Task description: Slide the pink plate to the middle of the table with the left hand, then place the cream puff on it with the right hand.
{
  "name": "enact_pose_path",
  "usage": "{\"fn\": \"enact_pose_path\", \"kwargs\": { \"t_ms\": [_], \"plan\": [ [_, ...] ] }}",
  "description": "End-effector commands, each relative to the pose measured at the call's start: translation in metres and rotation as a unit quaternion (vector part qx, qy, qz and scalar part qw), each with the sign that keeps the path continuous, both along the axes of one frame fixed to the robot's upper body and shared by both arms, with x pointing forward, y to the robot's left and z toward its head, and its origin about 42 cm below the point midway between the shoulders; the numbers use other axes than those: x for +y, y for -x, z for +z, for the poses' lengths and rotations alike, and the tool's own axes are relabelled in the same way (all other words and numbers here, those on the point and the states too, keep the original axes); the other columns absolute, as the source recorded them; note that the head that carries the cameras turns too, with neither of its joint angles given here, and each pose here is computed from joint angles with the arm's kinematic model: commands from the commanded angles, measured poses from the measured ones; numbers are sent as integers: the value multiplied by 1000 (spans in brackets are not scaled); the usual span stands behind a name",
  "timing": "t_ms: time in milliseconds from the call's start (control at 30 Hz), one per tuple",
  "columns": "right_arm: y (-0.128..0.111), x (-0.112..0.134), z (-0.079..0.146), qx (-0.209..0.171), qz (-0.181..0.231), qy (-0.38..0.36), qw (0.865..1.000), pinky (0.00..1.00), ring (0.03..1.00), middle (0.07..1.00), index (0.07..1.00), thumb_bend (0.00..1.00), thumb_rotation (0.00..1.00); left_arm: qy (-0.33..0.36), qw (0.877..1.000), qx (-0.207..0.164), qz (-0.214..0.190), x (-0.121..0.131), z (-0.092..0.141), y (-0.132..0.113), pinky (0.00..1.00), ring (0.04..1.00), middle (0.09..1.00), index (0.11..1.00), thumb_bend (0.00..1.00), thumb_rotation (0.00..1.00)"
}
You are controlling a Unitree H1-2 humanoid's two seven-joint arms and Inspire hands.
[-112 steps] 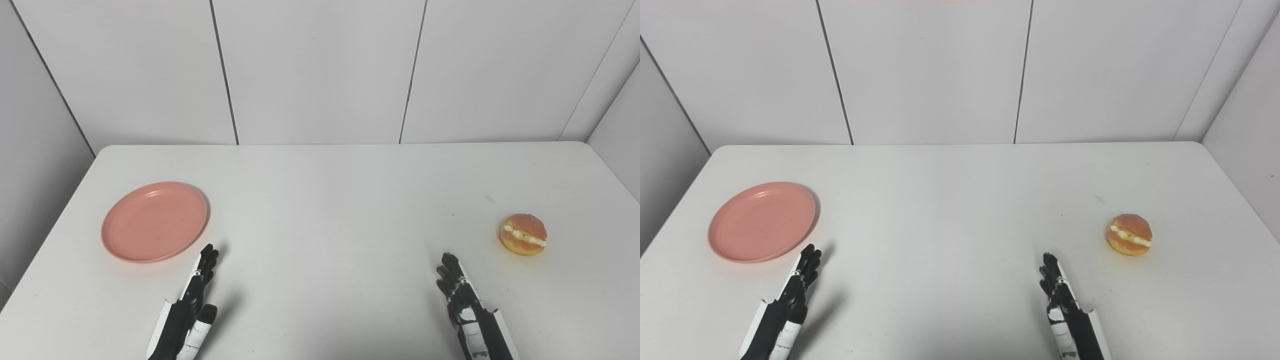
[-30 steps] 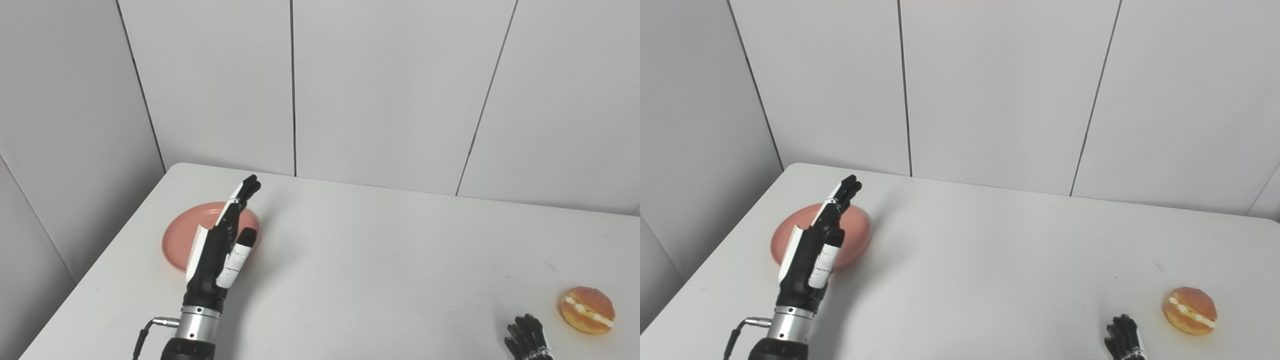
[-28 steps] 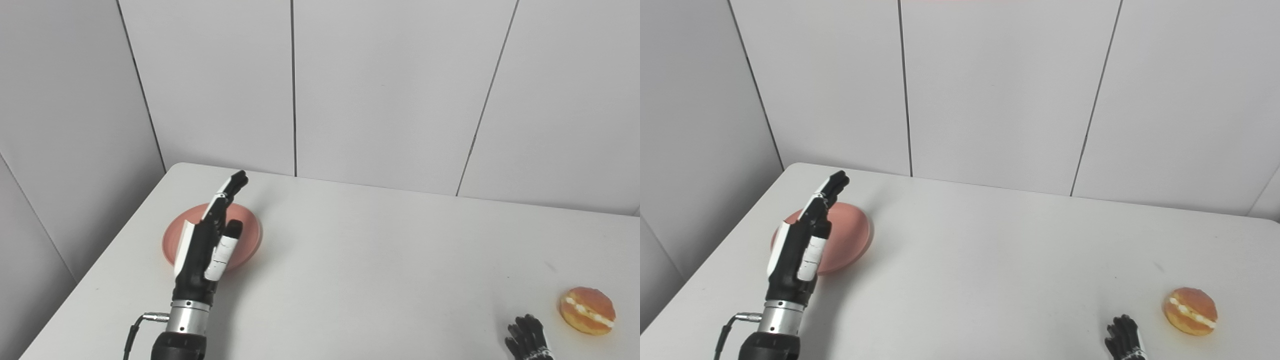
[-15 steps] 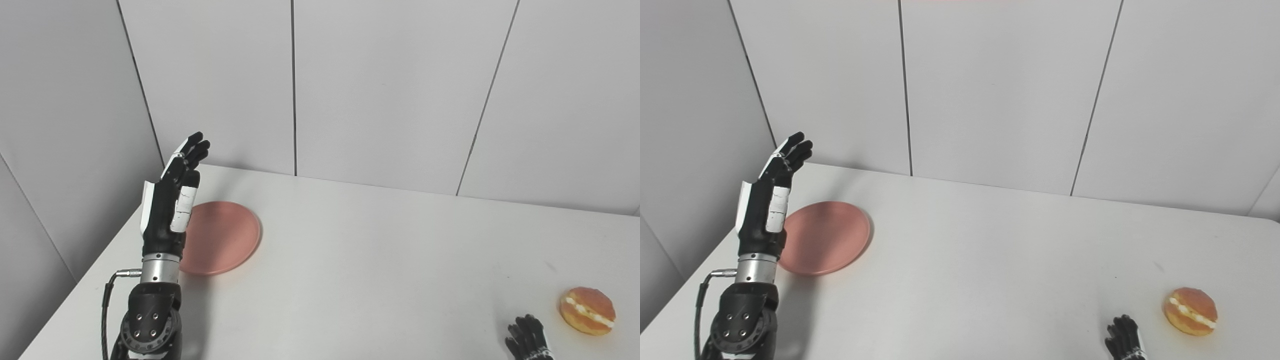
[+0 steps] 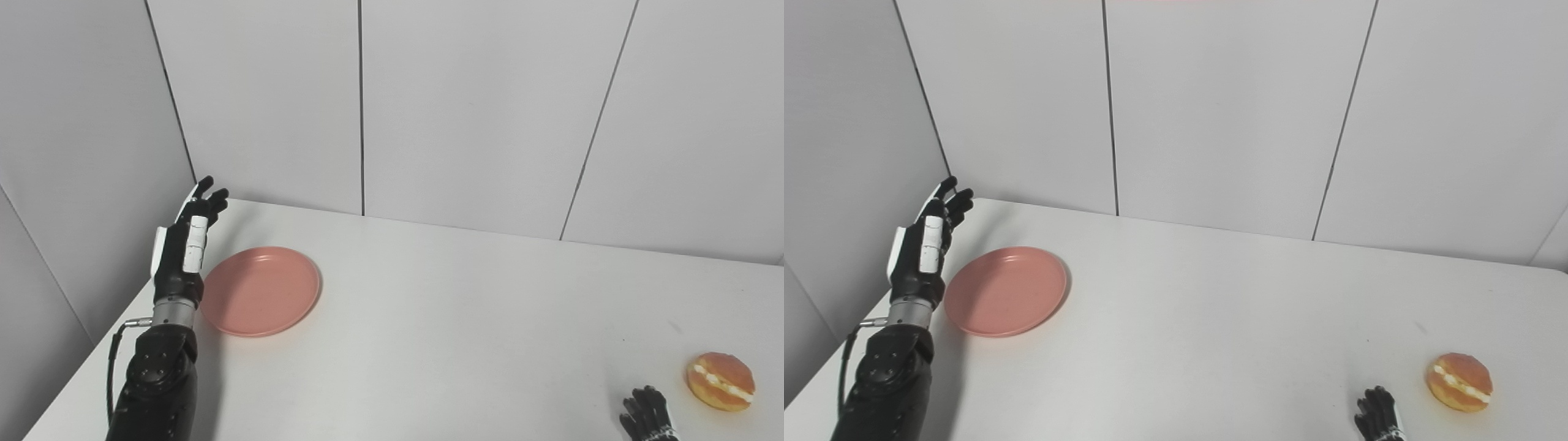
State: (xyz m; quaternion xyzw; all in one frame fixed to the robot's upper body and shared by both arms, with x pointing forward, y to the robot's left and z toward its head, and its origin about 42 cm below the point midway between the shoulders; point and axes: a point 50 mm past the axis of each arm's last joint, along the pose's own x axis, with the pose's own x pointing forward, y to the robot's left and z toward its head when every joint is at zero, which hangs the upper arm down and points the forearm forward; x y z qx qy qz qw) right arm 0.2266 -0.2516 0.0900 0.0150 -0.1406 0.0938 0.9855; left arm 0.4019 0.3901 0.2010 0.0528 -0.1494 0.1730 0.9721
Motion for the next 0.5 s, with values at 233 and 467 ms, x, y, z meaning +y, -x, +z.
{"fn": "enact_pose_path", "kwargs": {
  "t_ms": [233, 467],
  "plan": [
    [13, -8, -35, 90, -7, 15, 996, 1000, 1000, 1000, 1000, 939, 1000, -20, 999, -8, 37, 32, 10, -12, 916, 877, 845, 866, 880, 969],
    [13, -8, -35, 91, -7, 17, 996, 1000, 1000, 999, 1000, 938, 1000, -16, 998, 24, 53, 47, -16, -20, 929, 883, 851, 864, 922, 957]
  ]
}}
